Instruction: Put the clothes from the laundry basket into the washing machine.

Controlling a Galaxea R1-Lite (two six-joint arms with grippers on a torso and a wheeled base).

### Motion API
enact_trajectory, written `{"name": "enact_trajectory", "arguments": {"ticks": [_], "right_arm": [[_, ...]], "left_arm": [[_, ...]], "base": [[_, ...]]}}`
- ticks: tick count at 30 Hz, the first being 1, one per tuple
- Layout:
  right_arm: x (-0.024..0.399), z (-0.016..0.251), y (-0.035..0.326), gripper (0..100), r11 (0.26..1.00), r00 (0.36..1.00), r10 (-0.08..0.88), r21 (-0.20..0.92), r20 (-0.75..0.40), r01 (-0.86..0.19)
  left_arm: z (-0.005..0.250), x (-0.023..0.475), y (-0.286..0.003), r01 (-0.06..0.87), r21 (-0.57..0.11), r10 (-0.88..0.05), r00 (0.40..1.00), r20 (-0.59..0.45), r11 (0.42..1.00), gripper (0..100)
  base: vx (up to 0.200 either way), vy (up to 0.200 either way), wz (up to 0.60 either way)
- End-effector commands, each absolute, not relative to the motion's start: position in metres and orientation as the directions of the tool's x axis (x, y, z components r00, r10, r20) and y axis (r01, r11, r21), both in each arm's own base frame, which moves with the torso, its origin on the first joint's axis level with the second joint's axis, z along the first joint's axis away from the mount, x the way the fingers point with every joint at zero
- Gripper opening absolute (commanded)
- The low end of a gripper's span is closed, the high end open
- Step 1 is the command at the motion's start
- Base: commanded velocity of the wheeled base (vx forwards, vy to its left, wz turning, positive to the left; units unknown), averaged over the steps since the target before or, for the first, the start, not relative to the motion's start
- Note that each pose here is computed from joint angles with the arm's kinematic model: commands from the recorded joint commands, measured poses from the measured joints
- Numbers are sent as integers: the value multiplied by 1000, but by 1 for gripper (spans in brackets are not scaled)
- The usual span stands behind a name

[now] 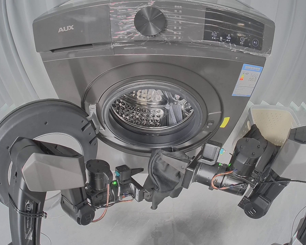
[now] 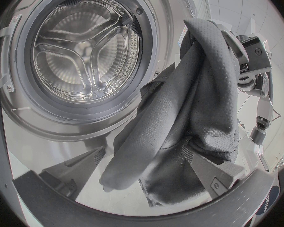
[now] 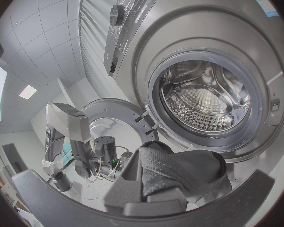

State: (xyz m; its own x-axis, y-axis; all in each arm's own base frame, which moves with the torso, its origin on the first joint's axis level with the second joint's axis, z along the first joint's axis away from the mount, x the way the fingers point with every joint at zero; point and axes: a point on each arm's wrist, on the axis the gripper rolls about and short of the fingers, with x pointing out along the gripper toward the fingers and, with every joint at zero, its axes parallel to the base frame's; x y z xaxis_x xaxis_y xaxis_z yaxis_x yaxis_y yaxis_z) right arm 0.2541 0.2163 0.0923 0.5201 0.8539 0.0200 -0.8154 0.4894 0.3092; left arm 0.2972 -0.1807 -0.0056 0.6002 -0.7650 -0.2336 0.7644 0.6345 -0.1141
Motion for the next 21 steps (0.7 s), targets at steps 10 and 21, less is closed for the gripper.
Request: {"name": "enact_trajectory", "arguments": {"ticks": [10, 21], "right_arm": [[268, 96, 226, 0, 477, 503, 862, 232, 67, -848], [293, 94, 247, 0, 554, 576, 810, 178, 108, -813]], "left_arm": [[-2, 307, -165, 720, -108, -723, 655, -222, 685, 100], [0, 327, -148, 645, -102, -651, 734, -194, 757, 100]], "base": [[0, 0, 0], [0, 0, 0]]}}
